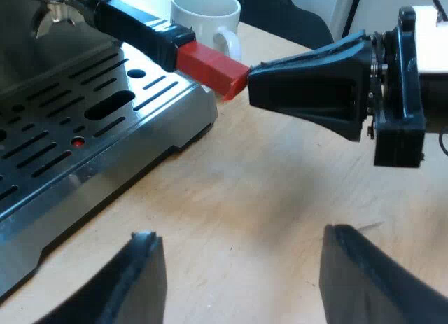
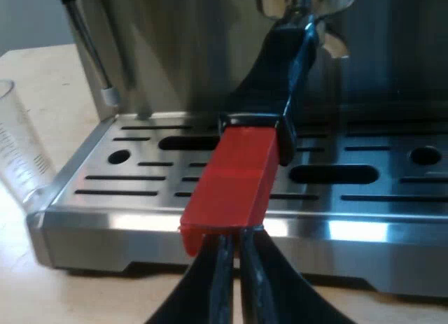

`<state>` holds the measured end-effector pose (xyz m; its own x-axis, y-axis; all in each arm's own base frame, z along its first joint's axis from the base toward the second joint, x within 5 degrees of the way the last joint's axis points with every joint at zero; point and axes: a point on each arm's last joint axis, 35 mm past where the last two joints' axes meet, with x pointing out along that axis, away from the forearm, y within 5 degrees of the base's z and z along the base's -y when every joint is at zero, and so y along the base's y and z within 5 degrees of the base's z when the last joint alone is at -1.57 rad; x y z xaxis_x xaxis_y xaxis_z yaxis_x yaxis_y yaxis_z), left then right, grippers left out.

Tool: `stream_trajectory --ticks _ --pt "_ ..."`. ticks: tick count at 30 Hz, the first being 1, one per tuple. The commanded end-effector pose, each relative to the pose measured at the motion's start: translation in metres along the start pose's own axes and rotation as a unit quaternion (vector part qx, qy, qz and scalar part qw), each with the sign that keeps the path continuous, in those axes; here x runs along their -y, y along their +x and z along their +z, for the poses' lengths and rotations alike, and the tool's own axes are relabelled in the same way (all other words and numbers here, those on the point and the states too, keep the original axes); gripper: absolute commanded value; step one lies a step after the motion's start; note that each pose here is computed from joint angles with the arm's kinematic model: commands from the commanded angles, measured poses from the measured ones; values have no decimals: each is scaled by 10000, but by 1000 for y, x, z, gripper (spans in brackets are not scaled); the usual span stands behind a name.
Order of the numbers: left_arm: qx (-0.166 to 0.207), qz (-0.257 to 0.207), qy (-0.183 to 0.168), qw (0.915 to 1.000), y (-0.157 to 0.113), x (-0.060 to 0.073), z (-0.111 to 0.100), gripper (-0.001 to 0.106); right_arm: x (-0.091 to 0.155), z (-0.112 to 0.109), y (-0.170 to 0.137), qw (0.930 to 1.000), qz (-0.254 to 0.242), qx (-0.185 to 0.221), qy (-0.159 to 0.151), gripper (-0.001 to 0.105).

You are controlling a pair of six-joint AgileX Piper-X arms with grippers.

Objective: Grind coffee beans and then tamp

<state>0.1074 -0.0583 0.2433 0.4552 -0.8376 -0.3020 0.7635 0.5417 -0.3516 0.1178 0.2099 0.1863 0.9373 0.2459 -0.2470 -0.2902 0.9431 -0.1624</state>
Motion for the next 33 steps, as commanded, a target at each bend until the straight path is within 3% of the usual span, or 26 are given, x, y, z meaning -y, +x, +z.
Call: stream_trajectory --ticks 1,12,25,29,32,33 --pt "31 -98 22 9999 0 1 1 51 6 5 3 9975 -663 181 147 7" --pt "31 -98 22 9999 0 1 1 51 7 6 3 9967 -763 207 157 6" --pt "31 -98 22 9999 0 1 1 51 -13 -5 -20 9990 -189 57 -413 6" --pt "31 -98 22 9999 0 1 1 51 -18 -5 -28 9986 -234 147 -462 7" --pt "31 -98 22 9999 0 1 1 51 -21 -5 -35 9980 -332 248 -481 18" --pt "31 -98 22 9999 0 1 1 51 -22 -4 -38 9982 -257 276 -469 26"
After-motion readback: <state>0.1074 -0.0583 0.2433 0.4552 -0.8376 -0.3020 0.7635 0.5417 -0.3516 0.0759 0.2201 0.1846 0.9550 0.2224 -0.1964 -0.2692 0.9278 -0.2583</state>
